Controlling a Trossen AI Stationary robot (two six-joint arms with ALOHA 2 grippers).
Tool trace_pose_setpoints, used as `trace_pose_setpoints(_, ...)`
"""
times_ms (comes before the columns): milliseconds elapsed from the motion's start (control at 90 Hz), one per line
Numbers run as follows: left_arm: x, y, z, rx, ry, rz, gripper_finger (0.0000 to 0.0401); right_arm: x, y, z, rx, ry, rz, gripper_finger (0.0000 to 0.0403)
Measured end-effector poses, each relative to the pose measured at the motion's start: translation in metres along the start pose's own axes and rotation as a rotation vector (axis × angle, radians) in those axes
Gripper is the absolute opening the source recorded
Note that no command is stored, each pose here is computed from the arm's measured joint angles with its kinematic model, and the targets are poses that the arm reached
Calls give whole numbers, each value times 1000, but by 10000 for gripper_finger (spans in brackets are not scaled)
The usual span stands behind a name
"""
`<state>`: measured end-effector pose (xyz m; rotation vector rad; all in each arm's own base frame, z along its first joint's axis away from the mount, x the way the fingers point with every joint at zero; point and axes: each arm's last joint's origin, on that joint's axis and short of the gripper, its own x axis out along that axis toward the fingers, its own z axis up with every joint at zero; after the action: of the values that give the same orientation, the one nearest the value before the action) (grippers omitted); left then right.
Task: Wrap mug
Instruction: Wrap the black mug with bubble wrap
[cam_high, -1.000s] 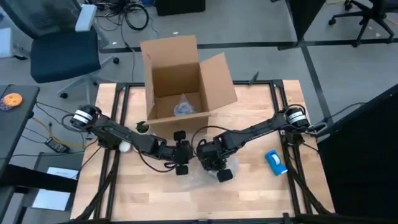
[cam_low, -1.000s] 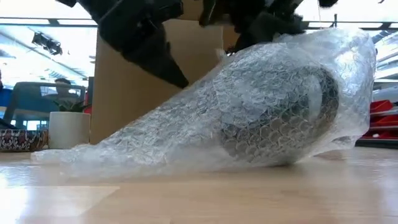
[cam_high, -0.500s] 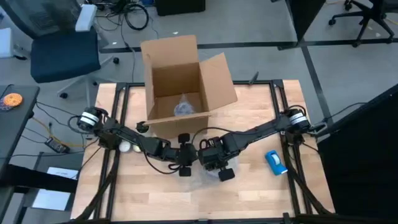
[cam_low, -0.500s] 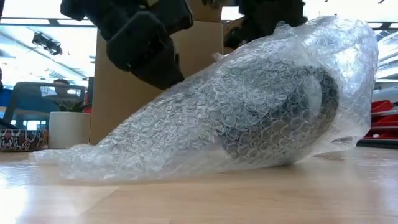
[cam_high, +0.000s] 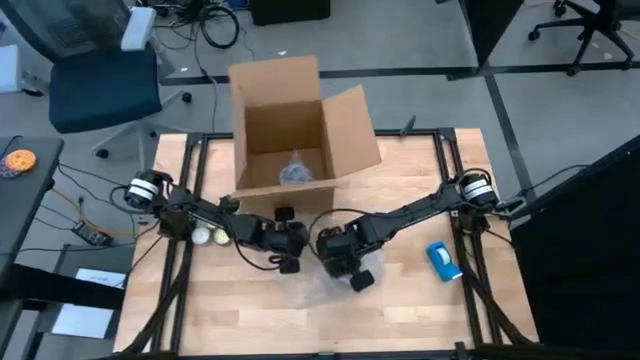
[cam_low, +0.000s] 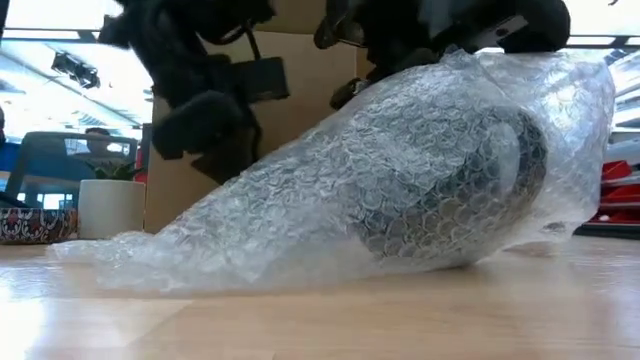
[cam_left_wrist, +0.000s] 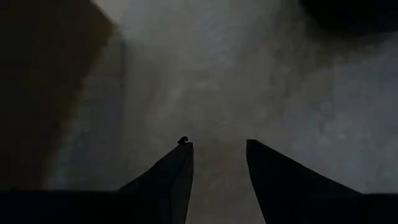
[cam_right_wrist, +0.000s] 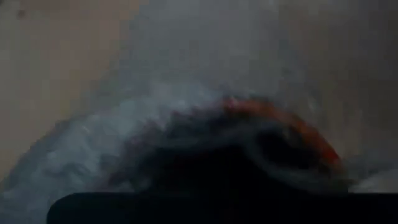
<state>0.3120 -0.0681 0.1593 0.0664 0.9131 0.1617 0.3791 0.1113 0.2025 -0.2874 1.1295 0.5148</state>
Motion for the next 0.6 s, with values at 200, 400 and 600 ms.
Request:
trace_pose_setpoints(200,19,12,-17,-59,-53,-73,131,5,7,1,-103,-40,36,0)
trace_pose_setpoints(400,33,25,-22,-48,-25,-40,131,6,15,5,-259,-80,85,0)
trace_pose_setpoints(600,40,34,-20,-39,-34,-33,131,6,17,6,-284,-117,143,0)
